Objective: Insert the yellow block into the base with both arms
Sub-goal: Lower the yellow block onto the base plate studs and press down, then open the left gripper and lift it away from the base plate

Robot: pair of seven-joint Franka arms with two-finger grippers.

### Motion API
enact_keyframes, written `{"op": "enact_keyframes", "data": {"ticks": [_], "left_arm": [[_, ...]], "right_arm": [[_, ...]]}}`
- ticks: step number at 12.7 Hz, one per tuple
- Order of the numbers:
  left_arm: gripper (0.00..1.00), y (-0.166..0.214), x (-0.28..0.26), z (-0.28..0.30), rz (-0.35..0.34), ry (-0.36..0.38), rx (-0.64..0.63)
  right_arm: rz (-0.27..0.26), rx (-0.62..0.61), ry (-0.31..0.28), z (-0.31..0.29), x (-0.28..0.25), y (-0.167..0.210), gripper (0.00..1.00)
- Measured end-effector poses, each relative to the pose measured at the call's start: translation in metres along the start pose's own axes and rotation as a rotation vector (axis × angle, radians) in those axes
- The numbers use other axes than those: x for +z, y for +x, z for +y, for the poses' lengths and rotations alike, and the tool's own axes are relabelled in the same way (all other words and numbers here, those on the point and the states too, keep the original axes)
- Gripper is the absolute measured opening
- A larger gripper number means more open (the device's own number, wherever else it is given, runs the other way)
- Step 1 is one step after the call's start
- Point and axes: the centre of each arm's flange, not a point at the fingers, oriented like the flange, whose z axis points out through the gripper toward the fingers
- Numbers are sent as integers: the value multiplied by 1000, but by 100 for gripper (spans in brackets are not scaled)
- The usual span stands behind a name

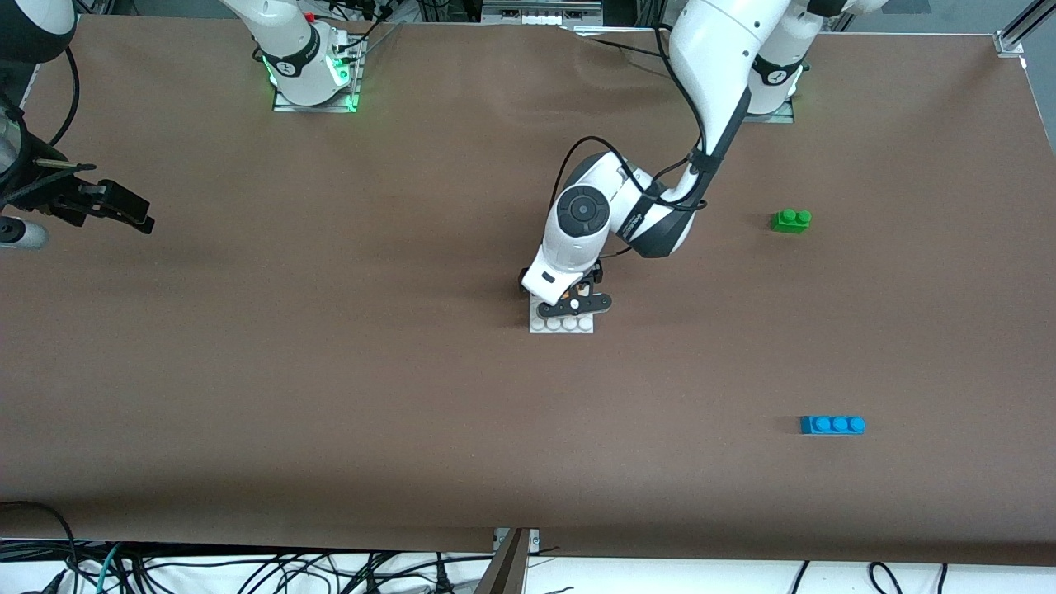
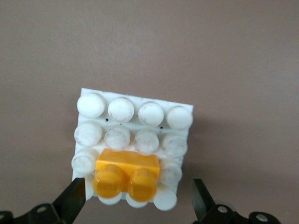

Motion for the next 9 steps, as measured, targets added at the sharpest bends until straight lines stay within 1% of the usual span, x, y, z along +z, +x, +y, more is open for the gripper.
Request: {"op": "enact_keyframes", "data": {"ticks": [2, 4, 6, 8, 9], "left_arm": [[100, 2, -41, -5, 0, 0, -7], [100, 17, -99, -29, 17, -22, -46], [100, 25, -164, -73, 3, -30, -50], [100, 23, -222, -125, -33, 4, -7], [100, 22, -250, -149, -36, 12, 34]], "right_arm": [[0, 0, 0, 0, 0, 0, 100], [0, -1, 0, 0, 0, 0, 100], [-1, 0, 0, 0, 0, 0, 100], [-2, -1, 0, 0, 0, 0, 100], [-2, -1, 0, 0, 0, 0, 100]]}}
